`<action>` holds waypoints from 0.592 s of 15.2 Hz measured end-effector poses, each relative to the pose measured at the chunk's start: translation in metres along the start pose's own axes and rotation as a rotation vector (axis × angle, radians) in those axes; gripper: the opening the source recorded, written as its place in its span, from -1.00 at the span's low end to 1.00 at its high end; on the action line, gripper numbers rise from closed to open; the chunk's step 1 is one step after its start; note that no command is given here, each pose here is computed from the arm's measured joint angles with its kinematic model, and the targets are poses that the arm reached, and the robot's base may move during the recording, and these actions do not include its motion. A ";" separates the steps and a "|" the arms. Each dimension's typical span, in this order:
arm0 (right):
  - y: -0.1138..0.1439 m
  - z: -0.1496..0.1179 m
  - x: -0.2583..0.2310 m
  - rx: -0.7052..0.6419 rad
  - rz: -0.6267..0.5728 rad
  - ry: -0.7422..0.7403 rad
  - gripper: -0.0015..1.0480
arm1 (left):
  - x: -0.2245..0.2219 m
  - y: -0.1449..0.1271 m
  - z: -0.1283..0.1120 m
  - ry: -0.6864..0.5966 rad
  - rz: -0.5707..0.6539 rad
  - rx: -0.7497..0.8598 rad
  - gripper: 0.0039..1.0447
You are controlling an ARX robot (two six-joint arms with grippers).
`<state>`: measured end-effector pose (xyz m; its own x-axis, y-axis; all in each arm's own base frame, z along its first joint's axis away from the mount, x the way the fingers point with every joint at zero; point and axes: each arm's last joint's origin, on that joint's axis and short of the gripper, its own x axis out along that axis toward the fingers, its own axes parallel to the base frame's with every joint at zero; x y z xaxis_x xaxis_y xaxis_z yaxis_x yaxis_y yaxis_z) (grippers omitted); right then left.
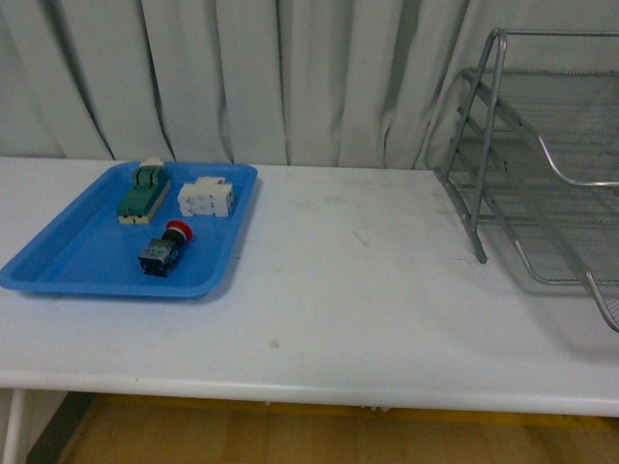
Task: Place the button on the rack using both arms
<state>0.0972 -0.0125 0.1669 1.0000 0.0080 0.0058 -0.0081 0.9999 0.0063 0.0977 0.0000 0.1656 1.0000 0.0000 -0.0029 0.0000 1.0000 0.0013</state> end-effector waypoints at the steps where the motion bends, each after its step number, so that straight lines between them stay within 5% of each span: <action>1: 0.001 0.000 0.000 -0.001 -0.003 0.000 -0.96 | 0.000 0.000 0.000 0.000 0.000 0.000 0.88; 6: 0.014 -0.001 0.000 -0.001 0.016 0.003 -0.96 | 0.000 0.000 0.000 0.000 0.000 0.000 0.88; 7: 0.012 -0.001 0.000 -0.003 -0.008 0.003 0.46 | 0.000 0.000 0.000 0.000 0.000 0.000 0.88; 9: 0.012 -0.001 0.000 -0.003 -0.008 0.003 0.60 | 0.000 0.000 0.000 0.000 0.000 0.000 0.88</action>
<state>0.0973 0.0000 0.1664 1.0000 0.0004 0.0032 -0.0004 1.0000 0.0032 0.0977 0.0000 0.1656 1.0000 -0.0004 -0.0029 0.0004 1.0000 0.0013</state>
